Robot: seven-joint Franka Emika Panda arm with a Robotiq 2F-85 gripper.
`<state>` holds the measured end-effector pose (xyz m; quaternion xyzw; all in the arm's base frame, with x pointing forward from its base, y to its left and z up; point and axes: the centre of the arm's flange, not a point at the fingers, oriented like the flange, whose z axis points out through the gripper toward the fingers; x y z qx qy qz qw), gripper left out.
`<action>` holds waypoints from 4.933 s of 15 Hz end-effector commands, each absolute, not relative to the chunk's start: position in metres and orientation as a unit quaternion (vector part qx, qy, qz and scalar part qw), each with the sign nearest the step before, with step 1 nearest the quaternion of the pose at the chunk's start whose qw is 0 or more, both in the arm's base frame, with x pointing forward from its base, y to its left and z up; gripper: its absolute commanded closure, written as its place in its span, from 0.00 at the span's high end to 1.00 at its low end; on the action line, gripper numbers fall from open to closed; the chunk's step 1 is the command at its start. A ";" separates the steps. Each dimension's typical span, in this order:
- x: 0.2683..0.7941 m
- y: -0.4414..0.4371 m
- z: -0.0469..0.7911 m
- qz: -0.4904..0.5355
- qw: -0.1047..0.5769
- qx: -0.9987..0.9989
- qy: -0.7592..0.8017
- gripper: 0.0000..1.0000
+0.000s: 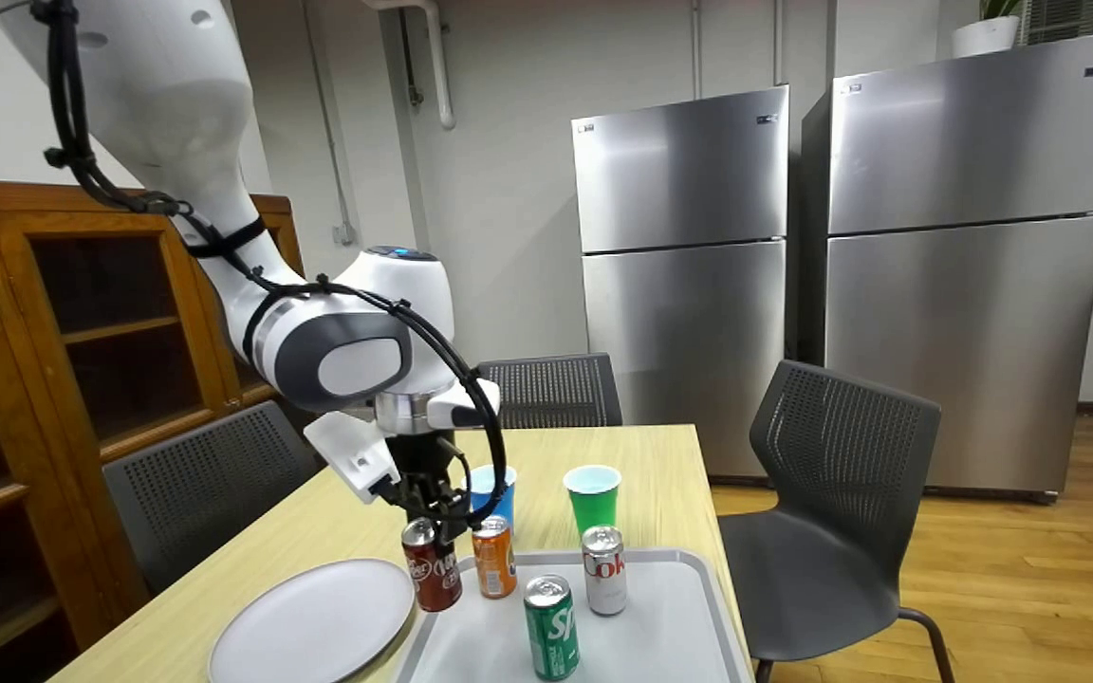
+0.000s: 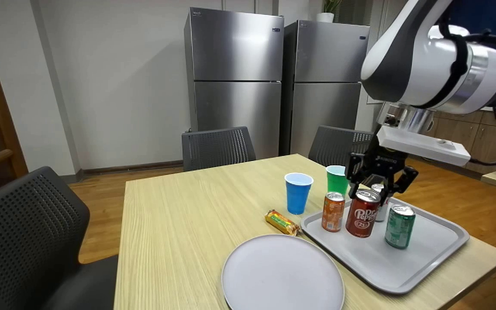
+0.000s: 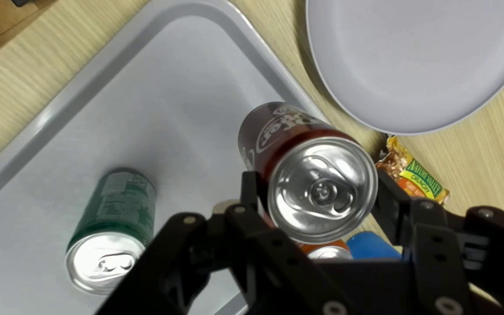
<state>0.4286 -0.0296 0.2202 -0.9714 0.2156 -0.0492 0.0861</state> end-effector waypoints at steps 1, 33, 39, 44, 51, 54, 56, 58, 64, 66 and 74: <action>0.437 -0.060 0.216 -0.044 0.092 -0.971 0.215 0.39; 0.455 -0.068 0.166 0.010 0.071 -0.992 0.100 1.00; 0.457 -0.069 0.204 -0.020 0.059 -0.996 0.064 1.00; 0.453 -0.060 0.239 -0.047 0.040 -0.998 0.003 1.00; 0.423 -0.024 0.279 -0.076 0.042 -0.994 -0.062 1.00; 0.408 -0.007 0.292 -0.080 0.040 -0.994 -0.065 1.00; 0.398 0.004 0.298 -0.081 0.037 -0.994 -0.060 1.00; 0.388 0.015 0.300 -0.071 0.026 -0.996 -0.052 1.00; 0.367 0.040 0.307 -0.047 -0.007 -0.999 -0.028 1.00; 0.365 0.047 0.311 -0.046 -0.015 -0.999 -0.020 1.00; 0.381 0.055 0.309 -0.039 -0.012 -0.999 -0.012 1.00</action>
